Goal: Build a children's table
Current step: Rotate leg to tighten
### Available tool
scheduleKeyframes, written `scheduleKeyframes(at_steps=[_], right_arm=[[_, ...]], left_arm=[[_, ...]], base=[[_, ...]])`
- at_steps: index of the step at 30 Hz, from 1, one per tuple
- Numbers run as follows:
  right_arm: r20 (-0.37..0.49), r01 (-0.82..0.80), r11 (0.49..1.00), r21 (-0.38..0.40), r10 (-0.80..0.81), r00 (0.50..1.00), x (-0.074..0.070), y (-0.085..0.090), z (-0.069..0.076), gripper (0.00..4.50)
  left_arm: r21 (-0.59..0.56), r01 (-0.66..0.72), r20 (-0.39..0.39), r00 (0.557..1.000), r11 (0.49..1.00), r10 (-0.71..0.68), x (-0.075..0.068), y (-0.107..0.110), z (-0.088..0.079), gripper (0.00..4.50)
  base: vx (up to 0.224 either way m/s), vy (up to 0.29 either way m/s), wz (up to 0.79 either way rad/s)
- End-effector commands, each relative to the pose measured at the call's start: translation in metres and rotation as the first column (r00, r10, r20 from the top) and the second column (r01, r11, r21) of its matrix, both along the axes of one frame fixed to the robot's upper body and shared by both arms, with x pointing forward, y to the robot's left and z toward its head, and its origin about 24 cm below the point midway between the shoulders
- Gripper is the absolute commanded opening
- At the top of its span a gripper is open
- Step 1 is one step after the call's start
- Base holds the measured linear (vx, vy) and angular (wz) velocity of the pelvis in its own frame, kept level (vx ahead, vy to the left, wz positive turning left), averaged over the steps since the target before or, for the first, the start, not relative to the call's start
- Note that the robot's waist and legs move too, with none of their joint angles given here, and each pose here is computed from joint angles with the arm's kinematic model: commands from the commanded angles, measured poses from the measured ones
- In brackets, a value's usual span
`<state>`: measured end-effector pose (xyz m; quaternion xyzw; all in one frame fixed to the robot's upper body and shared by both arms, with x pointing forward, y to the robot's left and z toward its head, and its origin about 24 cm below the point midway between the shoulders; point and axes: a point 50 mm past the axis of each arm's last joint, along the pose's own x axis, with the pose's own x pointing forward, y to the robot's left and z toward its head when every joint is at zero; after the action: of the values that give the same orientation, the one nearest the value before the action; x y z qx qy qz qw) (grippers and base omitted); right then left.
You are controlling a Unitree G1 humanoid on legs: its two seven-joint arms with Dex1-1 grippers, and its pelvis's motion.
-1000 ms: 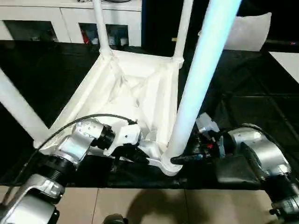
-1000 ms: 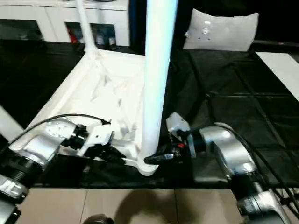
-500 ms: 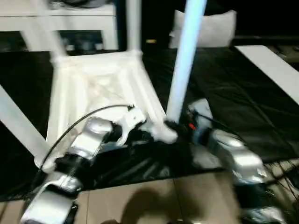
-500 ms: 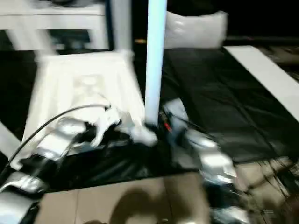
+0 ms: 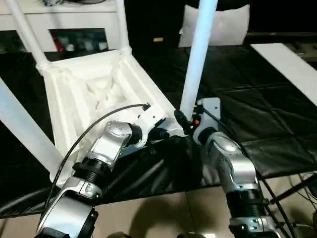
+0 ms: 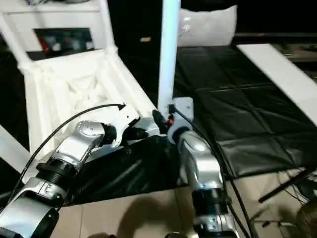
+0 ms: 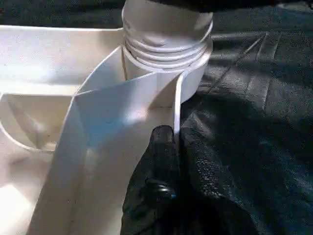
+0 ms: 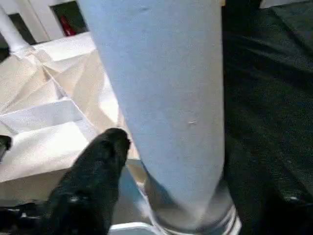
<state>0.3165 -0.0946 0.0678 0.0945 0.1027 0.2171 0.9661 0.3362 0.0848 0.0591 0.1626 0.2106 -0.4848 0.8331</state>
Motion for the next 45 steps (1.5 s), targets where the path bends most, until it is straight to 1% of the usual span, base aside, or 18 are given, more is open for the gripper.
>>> scheduleKeyframes(at_steps=[1,4,7,10,12,13,15,17,18,19,20,22,24,26,29,33,37,45], right_arm=[[0.014,-0.33,0.939,0.093,0.33,0.944,-0.023,0.024,0.0,3.49],[0.048,-0.424,0.905,0.035,0.422,0.905,-0.029,0.007,0.002,3.61],[0.057,-0.49,0.862,-0.132,0.5,0.864,-0.028,-0.019,0.0,4.01],[0.056,-0.503,0.842,-0.195,0.522,0.851,-0.024,-0.031,0.001,4.21],[0.051,-0.571,0.791,-0.22,0.594,0.803,-0.023,-0.043,0.006,4.21],[0.051,-0.576,0.787,-0.221,0.6,0.799,-0.023,-0.043,0.006,4.21],[0.043,-0.662,0.718,-0.214,0.684,0.728,-0.025,-0.051,0.012,4.21],[0.036,-0.701,0.682,-0.209,0.721,0.692,-0.026,-0.054,0.013,4.21],[0.036,-0.701,0.682,-0.209,0.721,0.692,-0.026,-0.054,0.013,4.21],[0.028,-0.738,0.644,-0.203,0.757,0.653,-0.027,-0.056,0.015,4.21],[0.016,-0.781,0.592,-0.197,0.799,0.601,-0.029,-0.059,0.016,3.96],[0.002,-0.82,0.541,-0.19,0.835,0.55,-0.03,-0.061,0.017,3.87],[-0.004,-0.839,0.512,-0.186,0.853,0.522,-0.031,-0.062,0.017,3.63],[-0.005,-0.841,0.508,-0.185,0.856,0.518,-0.031,-0.062,0.017,3.44],[-0.026,-0.887,0.429,-0.169,0.898,0.439,-0.031,-0.061,0.016,3.19],[-0.026,-0.898,0.408,-0.164,0.909,0.417,-0.029,-0.058,0.016,2.93],[-0.044,-0.924,0.351,-0.149,0.931,0.361,-0.031,-0.055,0.013,2.48],[-0.049,-0.932,0.335,-0.136,0.938,0.344,-0.032,-0.055,0.012,2.09]], left_arm=[[0.023,0.08,0.006,0.997,0.997,-0.08,-0.008,-0.007,-0.002,0.0],[0.037,0.127,0.008,0.992,0.991,-0.127,-0.011,0.0,-0.003,0.0],[0.055,0.221,-0.002,0.975,0.974,-0.221,-0.016,0.01,-0.004,0.0],[0.06,0.288,-0.001,0.957,0.956,-0.289,-0.02,0.012,-0.004,0.0],[0.094,0.367,-0.021,0.93,0.926,-0.366,-0.024,0.018,-0.006,0.0],[0.096,0.373,-0.022,0.928,0.923,-0.373,-0.024,0.019,-0.006,0.0],[0.109,0.459,-0.041,0.888,0.882,-0.458,-0.029,0.024,-0.007,0.0],[0.101,0.487,-0.059,0.874,0.868,-0.483,-0.03,0.027,-0.007,0.0],[0.101,0.487,-0.059,0.874,0.868,-0.483,-0.03,0.027,-0.007,0.0],[0.102,0.52,-0.073,0.854,0.848,-0.515,-0.032,0.029,-0.007,0.0],[0.102,0.566,-0.098,0.824,0.818,-0.558,-0.035,0.033,-0.007,0.0],[0.098,0.608,-0.113,0.794,0.788,-0.598,-0.037,0.035,-0.005,0.0],[0.096,0.626,-0.122,0.779,0.774,-0.615,-0.038,0.036,-0.005,0.0],[0.097,0.628,-0.123,0.777,0.772,-0.617,-0.038,0.036,-0.005,0.0],[0.112,0.677,-0.142,0.735,0.727,-0.663,-0.039,0.039,-0.004,0.0],[0.118,0.691,-0.148,0.722,0.713,-0.676,-0.039,0.04,-0.003,0.0],[0.137,0.689,-0.145,0.724,0.711,-0.674,-0.039,0.042,-0.004,0.0],[0.142,0.679,-0.144,0.734,0.721,-0.663,-0.038,0.045,-0.005,0.0]], base=[[0.0,0.0,0.0],[0.0,0.0,0.0],[0.0,0.0,0.0],[0.0,0.0,0.0],[0.0,0.0,0.0],[0.0,0.0,0.0],[0.0,0.0,0.0],[0.0,0.0,0.0],[0.0,0.0,0.0],[0.0,0.0,0.0],[0.0,0.0,0.0],[0.0,0.0,0.0],[0.0,0.0,0.0],[0.0,0.0,0.0],[0.0,0.0,0.0],[0.0,0.0,0.0],[0.0,0.0,0.0],[0.0,0.0,0.0]])
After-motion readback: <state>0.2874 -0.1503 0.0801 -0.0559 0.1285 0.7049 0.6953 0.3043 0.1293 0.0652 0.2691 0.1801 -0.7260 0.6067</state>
